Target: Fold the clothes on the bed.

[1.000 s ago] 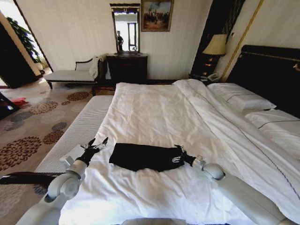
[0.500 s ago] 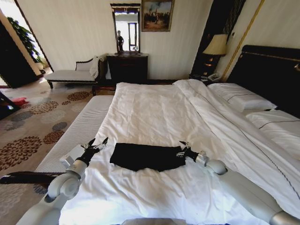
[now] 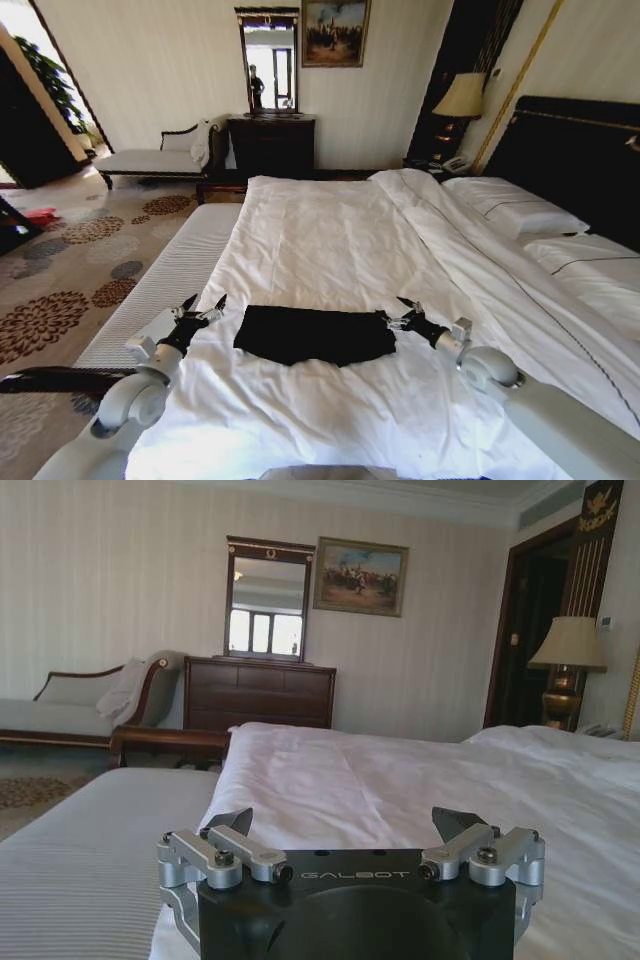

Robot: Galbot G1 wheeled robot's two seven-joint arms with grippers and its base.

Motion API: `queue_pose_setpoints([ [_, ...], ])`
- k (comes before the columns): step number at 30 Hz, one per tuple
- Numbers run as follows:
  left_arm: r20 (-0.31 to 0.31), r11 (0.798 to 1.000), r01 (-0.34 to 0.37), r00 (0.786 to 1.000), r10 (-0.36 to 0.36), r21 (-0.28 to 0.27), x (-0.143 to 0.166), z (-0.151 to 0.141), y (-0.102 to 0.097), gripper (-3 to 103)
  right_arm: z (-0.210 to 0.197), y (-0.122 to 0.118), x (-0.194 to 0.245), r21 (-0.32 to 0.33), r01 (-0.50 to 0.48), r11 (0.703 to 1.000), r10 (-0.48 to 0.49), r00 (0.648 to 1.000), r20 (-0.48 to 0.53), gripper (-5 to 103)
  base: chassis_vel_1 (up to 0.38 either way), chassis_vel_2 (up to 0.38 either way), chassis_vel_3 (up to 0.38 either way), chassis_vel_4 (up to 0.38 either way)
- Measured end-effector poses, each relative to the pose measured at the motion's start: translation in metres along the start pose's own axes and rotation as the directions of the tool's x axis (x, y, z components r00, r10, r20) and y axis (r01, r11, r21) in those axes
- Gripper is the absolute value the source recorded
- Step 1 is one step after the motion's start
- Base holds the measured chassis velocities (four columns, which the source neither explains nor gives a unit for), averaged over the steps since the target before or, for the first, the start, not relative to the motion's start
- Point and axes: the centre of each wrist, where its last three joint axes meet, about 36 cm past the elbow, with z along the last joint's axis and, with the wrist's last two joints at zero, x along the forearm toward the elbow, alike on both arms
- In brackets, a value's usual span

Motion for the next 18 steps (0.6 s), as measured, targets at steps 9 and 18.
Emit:
queue_pose_setpoints([
  [9,0.008,0.999,0.012,1.000,-0.012,-0.041,0.010,0.006,0.006,100,0.014,-0.003,0.013,-0.153,-0.046,0.987,0.038,0.998,-0.059,100,0.000,0.000,0.000,0.000],
  [18,0.006,0.999,0.012,1.000,-0.012,-0.038,0.010,0.006,0.006,100,0.019,-0.036,0.011,-0.245,-0.108,0.963,0.075,0.987,-0.142,100,0.000,0.000,0.000,0.000],
])
